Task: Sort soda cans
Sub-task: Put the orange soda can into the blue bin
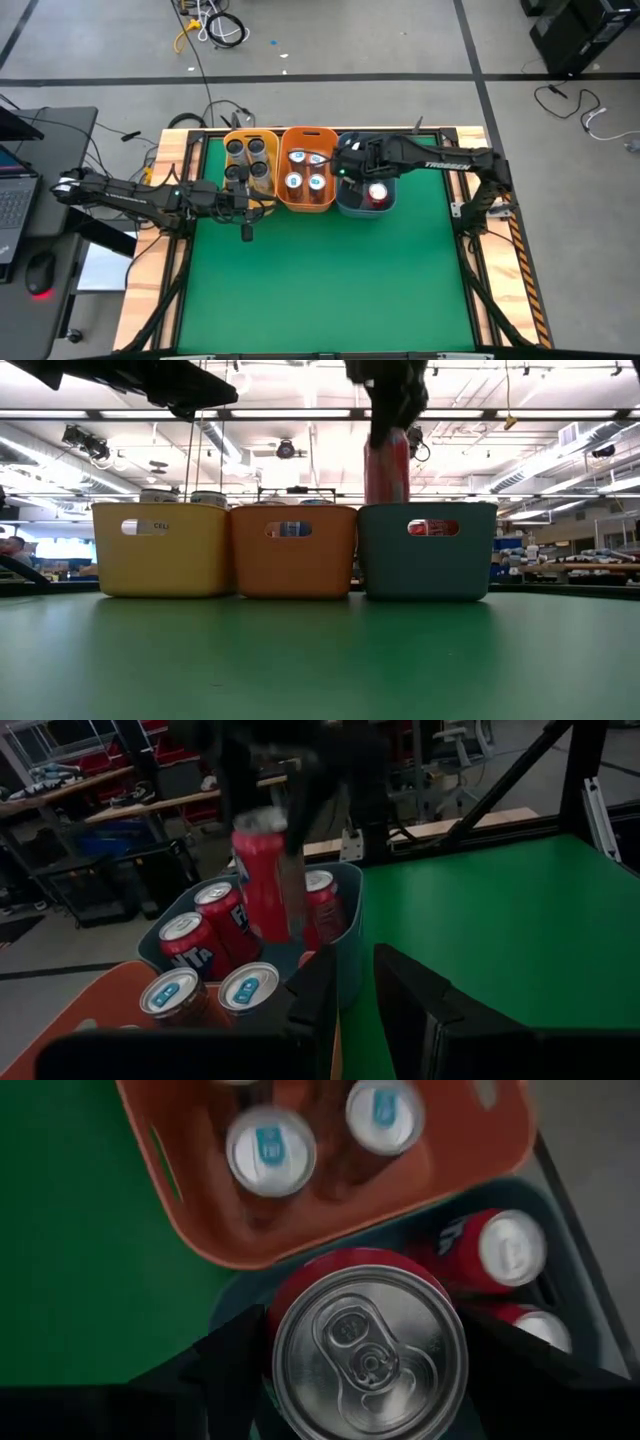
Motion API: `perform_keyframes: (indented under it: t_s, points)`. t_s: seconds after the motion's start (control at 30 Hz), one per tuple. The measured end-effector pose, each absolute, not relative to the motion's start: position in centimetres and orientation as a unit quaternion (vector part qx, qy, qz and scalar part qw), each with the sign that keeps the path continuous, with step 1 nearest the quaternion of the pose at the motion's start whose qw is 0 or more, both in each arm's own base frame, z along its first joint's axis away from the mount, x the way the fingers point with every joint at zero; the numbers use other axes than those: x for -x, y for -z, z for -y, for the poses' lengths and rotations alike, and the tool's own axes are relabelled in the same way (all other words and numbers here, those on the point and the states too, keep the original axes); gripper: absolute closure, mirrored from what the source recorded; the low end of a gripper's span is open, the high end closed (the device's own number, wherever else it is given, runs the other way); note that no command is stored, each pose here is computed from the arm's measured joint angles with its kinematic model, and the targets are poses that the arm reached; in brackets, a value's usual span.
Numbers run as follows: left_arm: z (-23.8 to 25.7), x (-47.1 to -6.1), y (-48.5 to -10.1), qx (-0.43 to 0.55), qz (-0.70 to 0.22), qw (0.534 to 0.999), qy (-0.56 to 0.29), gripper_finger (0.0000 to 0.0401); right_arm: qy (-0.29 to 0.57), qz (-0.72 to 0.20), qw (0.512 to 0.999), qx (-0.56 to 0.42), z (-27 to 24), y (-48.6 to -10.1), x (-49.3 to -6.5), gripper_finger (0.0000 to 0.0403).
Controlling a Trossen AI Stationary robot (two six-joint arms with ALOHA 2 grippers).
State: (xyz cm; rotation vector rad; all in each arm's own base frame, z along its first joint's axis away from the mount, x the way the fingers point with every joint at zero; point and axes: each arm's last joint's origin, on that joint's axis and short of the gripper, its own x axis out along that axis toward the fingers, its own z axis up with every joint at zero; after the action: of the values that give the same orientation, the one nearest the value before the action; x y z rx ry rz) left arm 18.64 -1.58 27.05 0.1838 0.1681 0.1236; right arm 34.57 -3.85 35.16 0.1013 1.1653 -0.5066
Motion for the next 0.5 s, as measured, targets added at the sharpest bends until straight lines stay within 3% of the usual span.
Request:
perform_keyframes:
  t_s: [0.5]
  points:
    - [1.6, -18.6, -27.1, -0.091, -0.083, 0.990, -0.062, 0.0327, 0.235, -0.559, 0.790, -0.094, 6.2, -25.4, -34.2, 0.0127]
